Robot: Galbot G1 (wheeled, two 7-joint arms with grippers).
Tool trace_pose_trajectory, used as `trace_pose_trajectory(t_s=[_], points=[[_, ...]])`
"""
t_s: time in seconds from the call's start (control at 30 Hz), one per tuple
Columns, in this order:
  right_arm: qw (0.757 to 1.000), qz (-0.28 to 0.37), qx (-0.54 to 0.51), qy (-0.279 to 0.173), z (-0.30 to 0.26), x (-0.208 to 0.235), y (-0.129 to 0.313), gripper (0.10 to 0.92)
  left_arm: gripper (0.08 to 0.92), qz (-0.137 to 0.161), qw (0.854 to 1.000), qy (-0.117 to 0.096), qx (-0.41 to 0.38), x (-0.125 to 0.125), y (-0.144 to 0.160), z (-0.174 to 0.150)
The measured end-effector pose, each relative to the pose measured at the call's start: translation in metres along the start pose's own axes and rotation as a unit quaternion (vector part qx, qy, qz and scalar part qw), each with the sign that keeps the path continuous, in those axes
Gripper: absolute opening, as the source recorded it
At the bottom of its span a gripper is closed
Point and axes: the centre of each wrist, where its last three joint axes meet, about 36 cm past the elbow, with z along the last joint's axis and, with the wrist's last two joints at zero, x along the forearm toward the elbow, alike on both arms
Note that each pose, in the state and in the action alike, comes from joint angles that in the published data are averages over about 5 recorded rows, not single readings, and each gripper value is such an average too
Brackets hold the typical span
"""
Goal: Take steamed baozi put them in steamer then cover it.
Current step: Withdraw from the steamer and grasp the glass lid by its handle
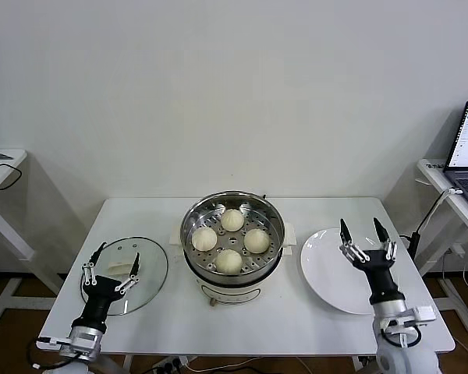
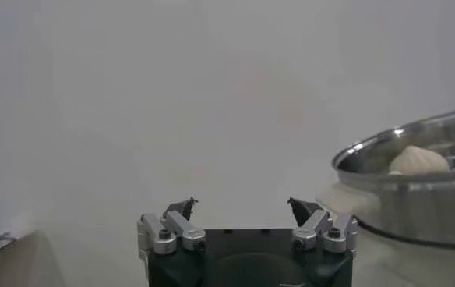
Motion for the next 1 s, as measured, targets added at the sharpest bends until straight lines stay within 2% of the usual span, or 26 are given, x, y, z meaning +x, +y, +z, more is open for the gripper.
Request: trace_pose_trajectory(t_s=[0.1,0.23,0.37,0.5,0.6,0.73,1.0], points=[[1.000,0.013,-0.005,0.000,0.006,0.007,0.005,0.823,0.823,0.007,0.997,-0.007,-0.083,0.002,0.003,0.015],[1.000,0.024,-0.012,0.000,0.014,0.013,0.011,0.823,0.823,0.025,0.981,-0.012,-0.192,0.005,0.009,0.038],[0.999,0.033,-0.017,0.000,0.021,0.017,0.016,0.823,0.823,0.054,0.956,-0.006,-0.289,0.008,0.019,0.059],[0.999,0.038,-0.021,0.002,0.027,0.020,0.019,0.823,0.823,0.084,0.926,0.009,-0.369,0.011,0.029,0.077],[0.999,0.041,-0.022,0.003,0.031,0.020,0.020,0.823,0.823,0.099,0.907,0.022,-0.409,0.010,0.035,0.087],[0.999,0.044,-0.020,0.005,0.034,0.021,0.020,0.823,0.823,0.106,0.890,0.036,-0.442,0.005,0.040,0.097],[0.999,0.048,-0.015,0.008,0.039,0.022,0.016,0.823,0.823,0.099,0.873,0.049,-0.475,-0.015,0.042,0.104]])
